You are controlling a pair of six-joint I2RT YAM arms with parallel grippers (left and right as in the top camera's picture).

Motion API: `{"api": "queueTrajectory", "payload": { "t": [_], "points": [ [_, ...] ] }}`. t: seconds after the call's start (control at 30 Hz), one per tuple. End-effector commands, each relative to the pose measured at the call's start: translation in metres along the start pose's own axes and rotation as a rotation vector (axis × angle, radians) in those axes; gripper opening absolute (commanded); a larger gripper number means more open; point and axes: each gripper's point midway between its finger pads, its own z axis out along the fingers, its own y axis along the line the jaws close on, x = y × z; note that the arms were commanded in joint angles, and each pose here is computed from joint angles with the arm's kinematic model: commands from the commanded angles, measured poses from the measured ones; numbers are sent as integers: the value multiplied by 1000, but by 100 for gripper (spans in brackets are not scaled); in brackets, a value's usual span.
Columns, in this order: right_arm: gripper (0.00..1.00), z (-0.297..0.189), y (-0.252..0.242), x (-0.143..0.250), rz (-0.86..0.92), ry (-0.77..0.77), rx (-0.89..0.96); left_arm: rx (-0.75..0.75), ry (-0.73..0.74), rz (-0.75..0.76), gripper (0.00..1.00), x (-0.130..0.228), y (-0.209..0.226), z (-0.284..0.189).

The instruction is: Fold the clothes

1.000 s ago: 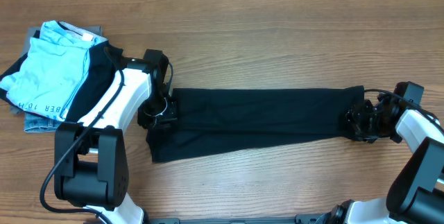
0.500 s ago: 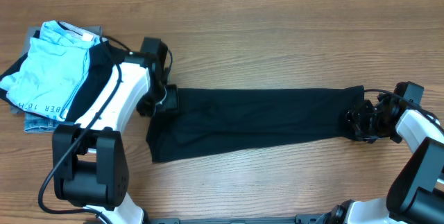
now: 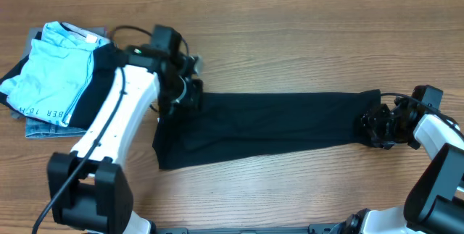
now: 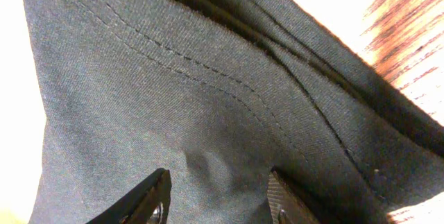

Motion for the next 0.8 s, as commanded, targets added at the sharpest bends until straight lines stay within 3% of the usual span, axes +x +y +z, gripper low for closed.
{"api": "queueTrajectory", "payload": {
  "t": [0.0,0.27,0.4,0.77],
  "points": [
    [50,12,-35,7,28,13,144,102,73,39,10,22,-10,32],
    [50,12,-35,7,29,15,145,120,-27,80,13,10,-2,62],
    [50,12,-35,8,30,16,145,157,-82,92,10,1,-7,70],
    [50,12,-35,7,29,16,145,195,-110,110,9,3,-8,82]
  ]
}}
